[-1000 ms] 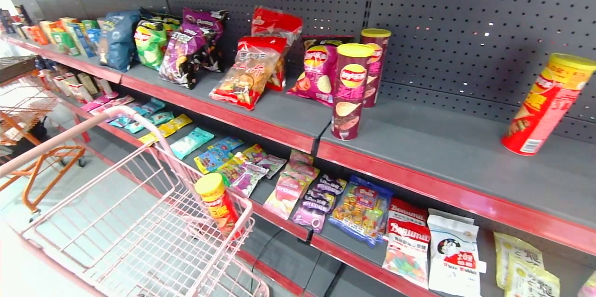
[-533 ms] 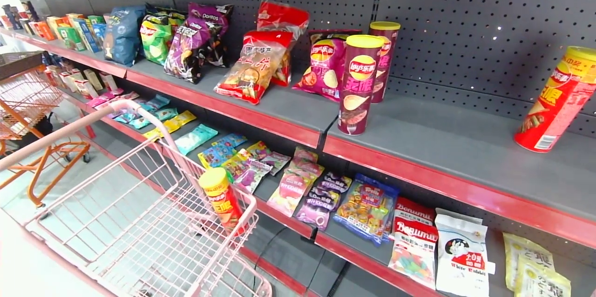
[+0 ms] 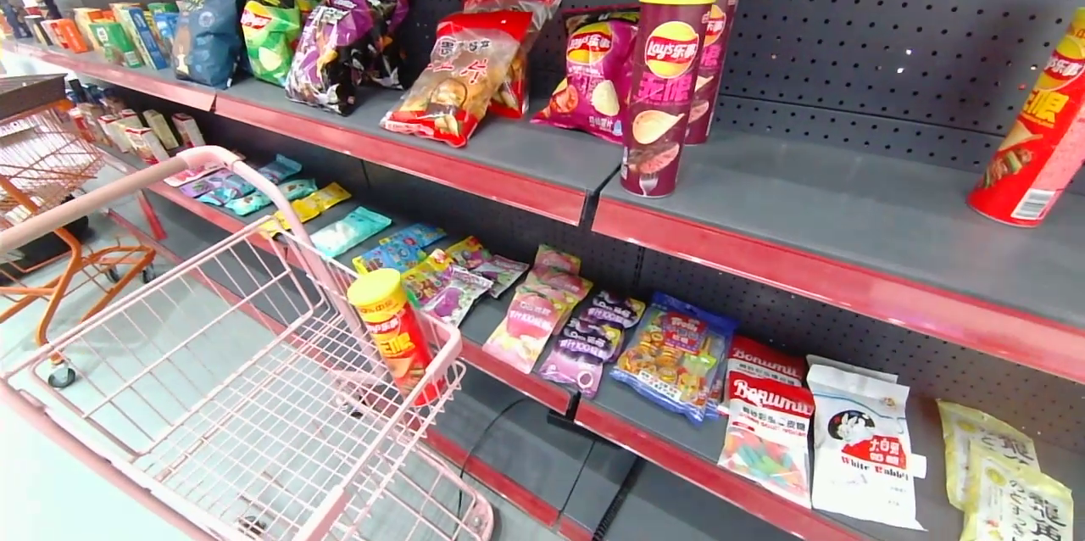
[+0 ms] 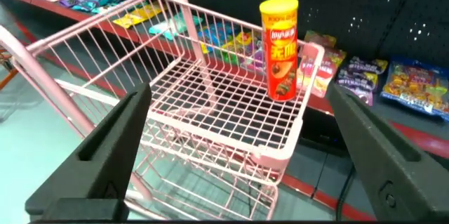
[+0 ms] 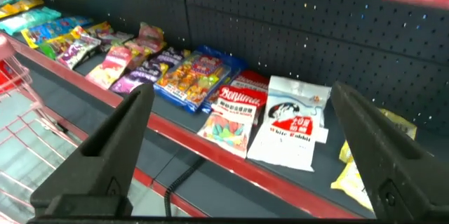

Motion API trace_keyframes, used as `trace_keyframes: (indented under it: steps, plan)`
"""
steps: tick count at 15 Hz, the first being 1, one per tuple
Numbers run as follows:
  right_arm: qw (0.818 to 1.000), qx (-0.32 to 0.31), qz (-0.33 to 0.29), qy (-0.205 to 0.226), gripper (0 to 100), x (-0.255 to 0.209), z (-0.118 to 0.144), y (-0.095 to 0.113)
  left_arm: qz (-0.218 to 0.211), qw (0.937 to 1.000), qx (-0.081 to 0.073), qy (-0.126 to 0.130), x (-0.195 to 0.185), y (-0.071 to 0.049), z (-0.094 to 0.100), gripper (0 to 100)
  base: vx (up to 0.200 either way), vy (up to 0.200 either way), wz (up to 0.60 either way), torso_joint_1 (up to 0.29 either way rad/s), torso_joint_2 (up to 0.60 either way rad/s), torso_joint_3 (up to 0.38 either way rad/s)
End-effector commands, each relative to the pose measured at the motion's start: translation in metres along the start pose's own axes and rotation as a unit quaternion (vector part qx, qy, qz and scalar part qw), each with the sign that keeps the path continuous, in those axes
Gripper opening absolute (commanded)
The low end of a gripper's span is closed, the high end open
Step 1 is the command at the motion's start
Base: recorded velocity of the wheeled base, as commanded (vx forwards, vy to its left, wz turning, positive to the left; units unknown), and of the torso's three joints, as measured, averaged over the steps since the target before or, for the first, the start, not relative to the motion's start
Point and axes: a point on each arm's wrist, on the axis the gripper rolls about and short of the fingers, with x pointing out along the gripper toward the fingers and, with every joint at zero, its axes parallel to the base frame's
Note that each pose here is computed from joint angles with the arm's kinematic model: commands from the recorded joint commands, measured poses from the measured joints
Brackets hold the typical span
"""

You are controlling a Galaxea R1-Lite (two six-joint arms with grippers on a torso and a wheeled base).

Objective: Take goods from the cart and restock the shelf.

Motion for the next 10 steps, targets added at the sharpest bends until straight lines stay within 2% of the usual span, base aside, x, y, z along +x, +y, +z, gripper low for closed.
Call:
trace_keyframes:
  steps: [1,5,8,9,10]
  plan:
    - [1.0,0.0,0.0,0.001,100,0.0,0.0,0.0,0.0,1.0,0.0,0.001,0.0,0.0,0.0,100,0.0,0.0,0.0,-0.163,0.52,0.349]
    - [1.0,0.0,0.0,0.001,100,0.0,0.0,0.0,-0.001,1.0,-0.002,0.001,0.0,0.0,0.001,100,0.0,0.0,0.0,-0.156,0.51,0.354]
    - [1.0,0.0,-0.001,0.001,100,0.0,0.0,0.0,0.0,1.0,0.0,-0.003,0.0,0.0,0.001,100,0.0,0.0,0.0,-0.051,0.2,0.141]
    - [1.0,0.0,-0.001,0.001,100,0.0,0.0,0.0,-0.003,0.9997,-0.007,-0.023,-0.002,0.0,0.049,100,0.0,0.0,0.0,-0.022,0.06,0.041]
    - [1.0,0.0,-0.001,0.001,100,0.0,0.0,0.0,-0.002,0.9984,-0.056,-0.009,0.017,-0.001,0.109,100,0.0,0.0,0.0,0.0,0.0,0.0]
